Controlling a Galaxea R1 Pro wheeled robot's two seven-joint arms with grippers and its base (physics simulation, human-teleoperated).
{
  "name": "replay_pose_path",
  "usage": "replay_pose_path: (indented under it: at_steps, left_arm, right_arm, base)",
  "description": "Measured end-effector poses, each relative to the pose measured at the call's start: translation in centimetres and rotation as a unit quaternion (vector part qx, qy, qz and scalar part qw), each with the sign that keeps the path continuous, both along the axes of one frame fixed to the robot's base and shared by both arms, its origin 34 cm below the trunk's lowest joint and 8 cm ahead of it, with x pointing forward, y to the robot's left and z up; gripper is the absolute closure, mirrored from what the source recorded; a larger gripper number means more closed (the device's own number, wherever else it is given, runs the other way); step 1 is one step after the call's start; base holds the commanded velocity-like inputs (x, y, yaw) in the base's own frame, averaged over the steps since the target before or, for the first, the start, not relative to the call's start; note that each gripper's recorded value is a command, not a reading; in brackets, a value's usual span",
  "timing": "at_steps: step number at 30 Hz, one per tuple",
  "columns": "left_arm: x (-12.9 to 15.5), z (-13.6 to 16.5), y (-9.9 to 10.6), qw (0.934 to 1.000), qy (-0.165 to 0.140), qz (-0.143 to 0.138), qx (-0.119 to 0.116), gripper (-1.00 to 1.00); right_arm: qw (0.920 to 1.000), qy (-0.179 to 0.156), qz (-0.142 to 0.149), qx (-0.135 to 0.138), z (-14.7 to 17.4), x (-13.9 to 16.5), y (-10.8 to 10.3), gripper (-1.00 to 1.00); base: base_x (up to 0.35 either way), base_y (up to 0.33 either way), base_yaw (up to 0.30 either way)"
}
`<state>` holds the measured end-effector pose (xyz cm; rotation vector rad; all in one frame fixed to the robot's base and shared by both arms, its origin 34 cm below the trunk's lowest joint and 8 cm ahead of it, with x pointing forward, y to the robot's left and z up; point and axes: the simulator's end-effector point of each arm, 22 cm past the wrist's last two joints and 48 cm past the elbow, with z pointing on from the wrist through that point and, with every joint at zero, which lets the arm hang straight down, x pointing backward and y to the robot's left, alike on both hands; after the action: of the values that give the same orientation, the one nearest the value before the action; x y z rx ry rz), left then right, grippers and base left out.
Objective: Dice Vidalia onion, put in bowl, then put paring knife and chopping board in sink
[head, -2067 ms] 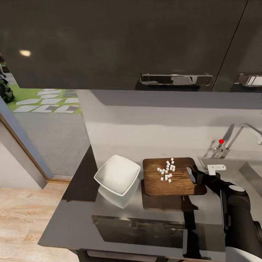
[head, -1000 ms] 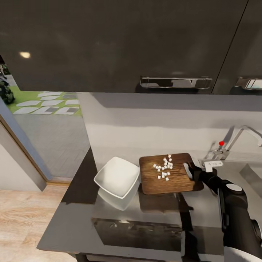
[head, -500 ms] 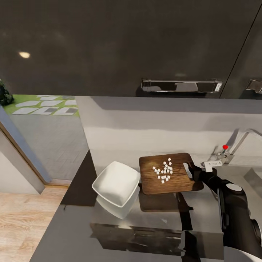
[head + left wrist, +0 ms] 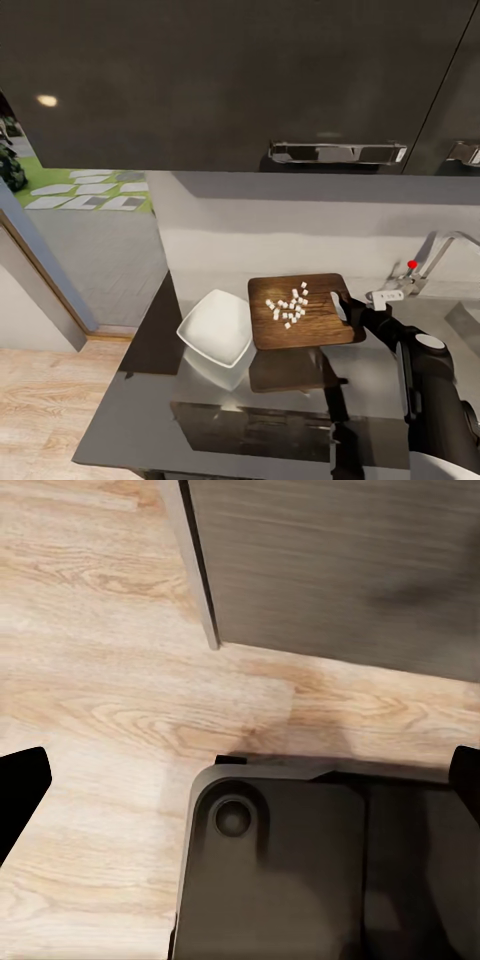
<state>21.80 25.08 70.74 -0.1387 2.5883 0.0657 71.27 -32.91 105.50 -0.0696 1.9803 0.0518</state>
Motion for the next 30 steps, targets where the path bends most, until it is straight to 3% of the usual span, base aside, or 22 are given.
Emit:
replay_pose_path:
  at_steps: [6,25,30]
  left_arm:
    - [0.0,0.0,0.0,1.0000,0.000,0.000,-0.001,-1.00]
    - [0.0,0.0,0.0,1.0000,0.000,0.000,-0.001,-1.00]
    - [0.0,0.0,-0.1,1.0000,0.000,-0.001,-0.001,-1.00]
  right_arm:
    - [1.0000,0.001,0.002,-0.001,0.0,0.0,0.3,1.00]
    - [1.0000,0.001,0.003,-0.001,0.0,0.1,0.4,1.00]
    - [0.9998,0.001,0.018,-0.004,0.0,0.3,1.7,1.00]
  base:
    - [0.049,0.057,0.000]
    - [0.095,0.195,0.000]
    - [0.000,0.230,0.000]
